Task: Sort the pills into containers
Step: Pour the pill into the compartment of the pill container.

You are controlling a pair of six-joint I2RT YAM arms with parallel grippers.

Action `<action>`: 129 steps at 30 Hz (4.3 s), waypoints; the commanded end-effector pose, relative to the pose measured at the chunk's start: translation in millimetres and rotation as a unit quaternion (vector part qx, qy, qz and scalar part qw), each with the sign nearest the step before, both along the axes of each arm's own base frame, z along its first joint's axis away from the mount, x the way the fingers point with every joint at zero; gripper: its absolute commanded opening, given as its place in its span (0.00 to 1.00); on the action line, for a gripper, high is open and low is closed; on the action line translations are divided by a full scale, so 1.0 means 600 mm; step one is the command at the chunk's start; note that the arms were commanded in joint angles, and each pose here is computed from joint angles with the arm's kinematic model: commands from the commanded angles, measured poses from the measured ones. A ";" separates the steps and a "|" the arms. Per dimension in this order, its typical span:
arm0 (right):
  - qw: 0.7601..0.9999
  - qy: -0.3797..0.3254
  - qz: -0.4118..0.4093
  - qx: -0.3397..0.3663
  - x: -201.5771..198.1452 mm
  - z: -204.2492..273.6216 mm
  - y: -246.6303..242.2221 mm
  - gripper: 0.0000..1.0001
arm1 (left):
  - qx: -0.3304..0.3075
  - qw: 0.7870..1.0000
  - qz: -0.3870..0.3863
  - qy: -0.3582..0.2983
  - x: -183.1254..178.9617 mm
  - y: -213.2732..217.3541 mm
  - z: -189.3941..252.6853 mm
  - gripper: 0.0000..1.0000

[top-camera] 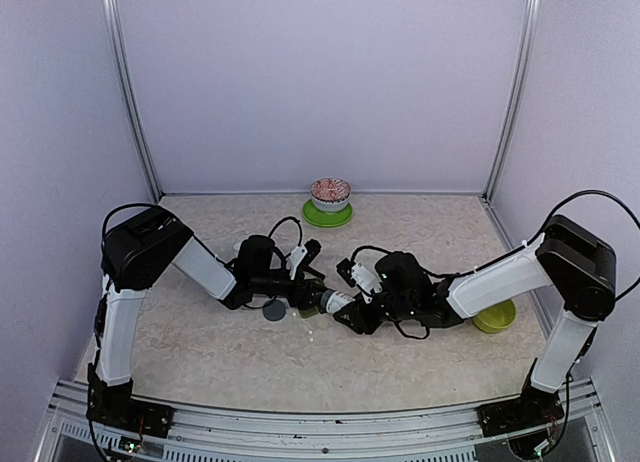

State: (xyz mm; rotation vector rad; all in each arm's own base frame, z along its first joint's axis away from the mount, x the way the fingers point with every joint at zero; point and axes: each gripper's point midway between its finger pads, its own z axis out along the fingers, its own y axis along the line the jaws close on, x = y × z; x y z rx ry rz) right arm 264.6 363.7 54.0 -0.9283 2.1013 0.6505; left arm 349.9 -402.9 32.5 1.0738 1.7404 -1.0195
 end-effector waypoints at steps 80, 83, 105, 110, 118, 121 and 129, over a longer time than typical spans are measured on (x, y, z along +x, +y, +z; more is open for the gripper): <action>0.993 0.050 0.018 -0.108 0.012 0.020 0.017 0.29 | -0.010 1.000 -0.004 0.020 0.001 0.005 -0.012 0.68; 0.992 0.050 0.017 -0.113 0.016 0.021 0.015 0.29 | -0.010 1.000 -0.004 0.021 0.000 0.004 -0.012 0.68; 0.991 0.046 0.025 -0.125 0.026 0.039 0.020 0.31 | -0.013 1.000 -0.005 0.022 0.000 0.005 -0.011 0.68; 0.990 0.050 0.025 -0.126 0.022 0.032 0.018 0.31 | -0.013 1.000 -0.004 0.022 0.001 0.006 -0.011 0.68; 0.990 0.054 0.023 -0.128 0.021 0.026 0.015 0.31 | -0.012 1.000 -0.004 0.023 0.001 0.006 -0.013 0.68; 0.989 0.058 0.021 -0.134 0.022 0.023 0.013 0.31 | -0.012 1.000 -0.003 0.022 0.001 0.006 -0.012 0.68; 0.988 0.063 0.022 -0.139 0.021 0.024 0.015 0.31 | -0.012 1.000 -0.004 0.023 0.001 0.006 -0.012 0.67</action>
